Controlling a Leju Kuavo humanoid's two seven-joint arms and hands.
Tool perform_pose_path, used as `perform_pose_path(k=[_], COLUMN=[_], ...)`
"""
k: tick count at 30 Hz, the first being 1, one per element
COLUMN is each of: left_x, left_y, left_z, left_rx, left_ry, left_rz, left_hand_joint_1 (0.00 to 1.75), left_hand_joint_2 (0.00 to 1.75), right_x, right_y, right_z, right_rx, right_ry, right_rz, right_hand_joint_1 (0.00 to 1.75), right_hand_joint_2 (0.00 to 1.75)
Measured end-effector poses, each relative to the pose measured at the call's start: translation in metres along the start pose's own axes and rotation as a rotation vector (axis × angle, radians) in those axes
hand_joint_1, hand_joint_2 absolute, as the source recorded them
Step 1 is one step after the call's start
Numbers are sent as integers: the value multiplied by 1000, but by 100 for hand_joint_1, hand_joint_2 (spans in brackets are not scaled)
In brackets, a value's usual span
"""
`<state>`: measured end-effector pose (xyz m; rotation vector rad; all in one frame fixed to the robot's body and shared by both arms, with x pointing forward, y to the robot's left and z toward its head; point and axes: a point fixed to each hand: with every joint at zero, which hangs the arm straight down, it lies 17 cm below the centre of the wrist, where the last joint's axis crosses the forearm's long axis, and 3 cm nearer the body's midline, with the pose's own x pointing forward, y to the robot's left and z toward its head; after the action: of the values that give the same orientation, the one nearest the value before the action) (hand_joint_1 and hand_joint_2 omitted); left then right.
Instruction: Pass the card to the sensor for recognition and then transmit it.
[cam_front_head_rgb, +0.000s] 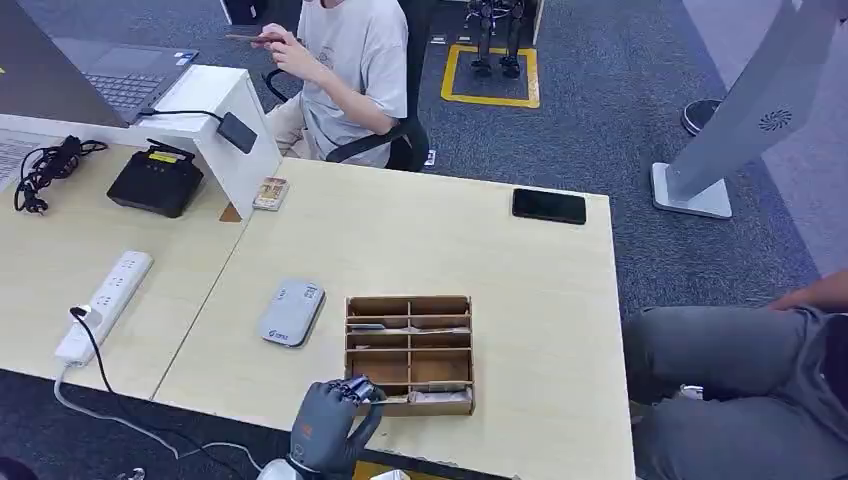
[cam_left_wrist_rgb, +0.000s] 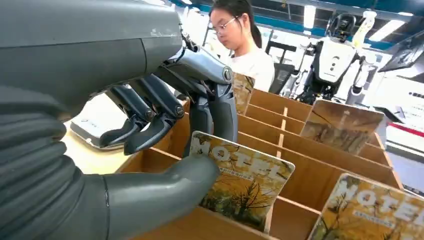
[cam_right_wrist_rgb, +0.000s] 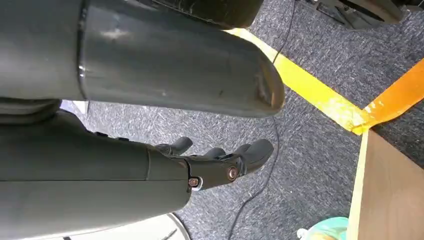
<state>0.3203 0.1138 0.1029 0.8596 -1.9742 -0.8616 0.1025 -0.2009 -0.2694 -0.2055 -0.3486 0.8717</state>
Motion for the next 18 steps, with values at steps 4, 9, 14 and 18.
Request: perform_pose_path(k=[4,9,14,18], left_x=[0,5,7,5], left_y=[3,3,5,6], left_z=[0,-1,-3,-3], left_rx=[14,12,15,16], left_ry=[10,3,-11,-9], left_rz=[36,44,30,29], left_hand_joint_1=[175,175,175,175], left_hand_joint_2=[175,175,175,175], right_x=[0,0,2,2], right_y=[0,0,1,2], right_z=[0,0,0,1], right_rx=[1,0,3,4], right_ry=[1,1,-1,-2], right_rz=[-1,-2,-3,2], right_hand_joint_1=[0,0,0,0], right_hand_joint_2=[0,0,0,0])
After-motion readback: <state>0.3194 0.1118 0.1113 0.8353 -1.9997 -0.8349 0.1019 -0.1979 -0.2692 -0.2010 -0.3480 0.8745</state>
